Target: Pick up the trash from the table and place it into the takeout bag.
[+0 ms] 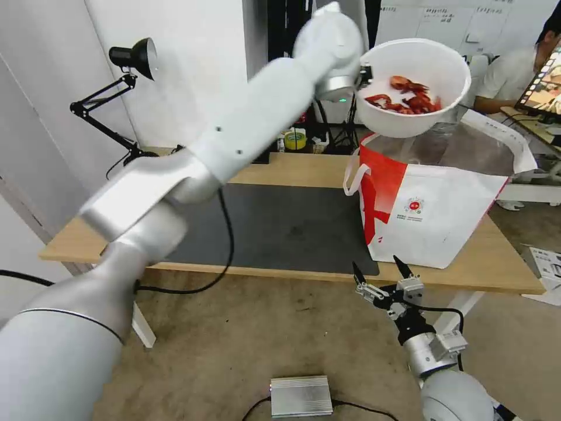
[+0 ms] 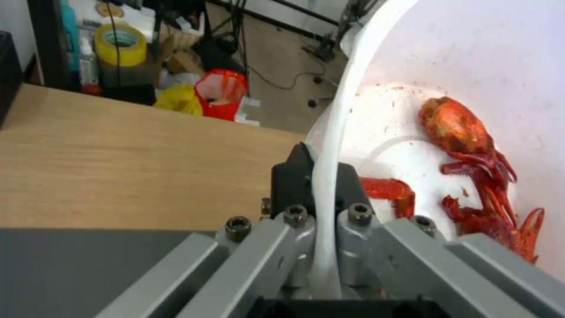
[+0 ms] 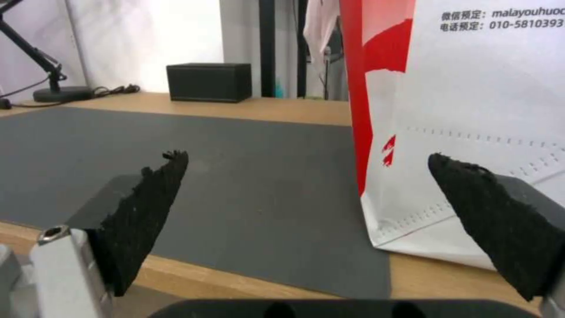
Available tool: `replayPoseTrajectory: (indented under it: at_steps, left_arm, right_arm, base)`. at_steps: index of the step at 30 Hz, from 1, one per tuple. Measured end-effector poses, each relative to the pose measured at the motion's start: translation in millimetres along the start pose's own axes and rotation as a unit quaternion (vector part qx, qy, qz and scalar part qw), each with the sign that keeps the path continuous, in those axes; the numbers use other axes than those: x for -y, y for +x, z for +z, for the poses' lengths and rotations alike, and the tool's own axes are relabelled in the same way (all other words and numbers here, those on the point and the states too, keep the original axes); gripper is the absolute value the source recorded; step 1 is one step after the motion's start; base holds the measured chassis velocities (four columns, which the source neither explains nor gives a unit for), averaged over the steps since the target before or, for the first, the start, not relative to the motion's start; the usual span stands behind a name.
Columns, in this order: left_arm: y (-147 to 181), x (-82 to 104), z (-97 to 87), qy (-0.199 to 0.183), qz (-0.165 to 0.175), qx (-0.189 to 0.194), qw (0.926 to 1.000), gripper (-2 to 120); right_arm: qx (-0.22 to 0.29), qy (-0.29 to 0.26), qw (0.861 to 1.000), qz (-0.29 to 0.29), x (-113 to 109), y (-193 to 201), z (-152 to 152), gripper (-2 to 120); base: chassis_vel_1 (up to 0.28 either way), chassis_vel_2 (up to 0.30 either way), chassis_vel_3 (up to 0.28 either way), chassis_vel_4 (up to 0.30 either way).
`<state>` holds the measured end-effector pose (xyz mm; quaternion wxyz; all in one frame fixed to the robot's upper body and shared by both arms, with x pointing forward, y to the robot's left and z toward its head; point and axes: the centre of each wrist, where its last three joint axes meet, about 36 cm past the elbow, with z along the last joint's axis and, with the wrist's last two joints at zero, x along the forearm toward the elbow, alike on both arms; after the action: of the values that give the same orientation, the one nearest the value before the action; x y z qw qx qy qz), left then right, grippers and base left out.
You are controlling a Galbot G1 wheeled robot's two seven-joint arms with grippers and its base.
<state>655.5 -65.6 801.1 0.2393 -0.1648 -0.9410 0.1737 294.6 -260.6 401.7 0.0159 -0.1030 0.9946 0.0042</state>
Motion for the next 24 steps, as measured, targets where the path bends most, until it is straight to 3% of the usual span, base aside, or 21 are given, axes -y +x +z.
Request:
replayPoseTrajectory:
  at_steps: [5,8,10,12,24]
  left_arm:
    - [-13.1,-7.3,18.5,-0.004,-0.009,0.004,0.9999,0]
    - [-24.0,-14.8,43.5,-0.019,-0.004,0.004,0.9998,0]
    - [-25.6,-15.3,49.3,-0.023,-0.001,0.008,0.9997,0]
    - [-27.9,-14.2,62.3,-0.034,0.008,0.019,0.9992,0]
    - [-22.6,-0.4,96.4,-0.086,0.030,0.041,0.9950,0]
  right_arm:
    - [0.000,0.000,1.000,0.000,0.0,0.0,0.0,100]
    - [0.000,0.000,1.000,0.000,0.0,0.0,0.0,100]
    - [0.000,0.000,1.000,0.000,0.0,0.0,0.0,100]
    - [0.000,0.000,1.000,0.000,0.0,0.0,0.0,100]
    - [0.000,0.000,1.000,0.000,0.0,0.0,0.0,100]
  base:
    - [0.000,0.000,0.000,0.000]
    - [0.000,0.000,0.000,0.000]
    - [0.000,0.000,0.000,0.000]
    - [0.000,0.000,0.000,0.000]
    - [0.000,0.000,0.000,0.000]
